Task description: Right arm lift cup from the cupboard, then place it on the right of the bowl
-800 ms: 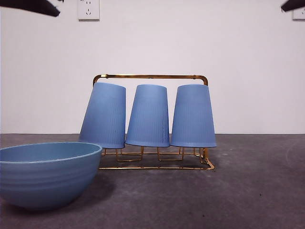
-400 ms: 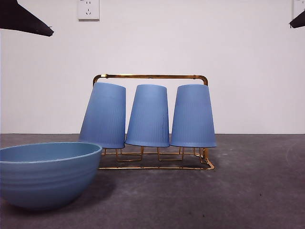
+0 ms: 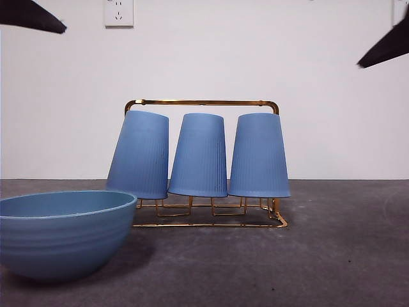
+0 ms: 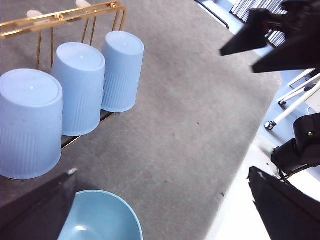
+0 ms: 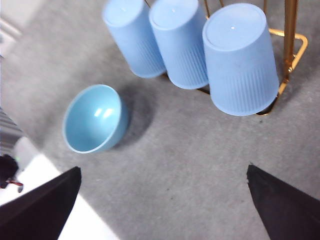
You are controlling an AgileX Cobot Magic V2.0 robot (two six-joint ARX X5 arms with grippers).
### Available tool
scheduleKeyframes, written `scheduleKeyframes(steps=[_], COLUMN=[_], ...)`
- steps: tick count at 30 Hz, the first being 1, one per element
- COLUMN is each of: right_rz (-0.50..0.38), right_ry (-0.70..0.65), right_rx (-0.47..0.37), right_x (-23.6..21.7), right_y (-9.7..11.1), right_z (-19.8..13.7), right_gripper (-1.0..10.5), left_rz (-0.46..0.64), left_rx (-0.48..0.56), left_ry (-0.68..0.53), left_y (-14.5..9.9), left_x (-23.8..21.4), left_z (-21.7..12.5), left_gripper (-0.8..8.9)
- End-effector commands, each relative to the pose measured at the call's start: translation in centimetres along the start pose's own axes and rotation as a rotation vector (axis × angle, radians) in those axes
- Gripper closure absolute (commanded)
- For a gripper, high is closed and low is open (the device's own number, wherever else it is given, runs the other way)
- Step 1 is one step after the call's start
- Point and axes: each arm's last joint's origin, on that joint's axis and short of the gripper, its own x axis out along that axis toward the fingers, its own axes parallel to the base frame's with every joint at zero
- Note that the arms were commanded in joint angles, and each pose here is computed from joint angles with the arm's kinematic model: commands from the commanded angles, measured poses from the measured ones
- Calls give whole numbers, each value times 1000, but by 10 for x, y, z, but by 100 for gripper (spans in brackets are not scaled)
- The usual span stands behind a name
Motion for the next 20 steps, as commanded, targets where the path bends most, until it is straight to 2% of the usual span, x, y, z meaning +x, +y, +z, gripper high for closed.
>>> scheduleKeyframes(steps=[1,10,17,20], right_rz=[-39,-237,-394,-419], right_ry=[35,231,334,383], right_rx=[-33,-25,-64,-66], right_x=[10,55,101,124], right_y=[7,13,16,13], right_z=[25,90,123,131], right_gripper=[385,392,393,392], left_rz=[-10,-6,39,44], left_rx=[16,21,35,41], left_ry=[-10,-10,-13,-20], left_y=[-4,-11,-18,-20], left_x=[-4,-11,-20,-23], left_z=[4,0,-5,-6], left_gripper=[252,252,252,252])
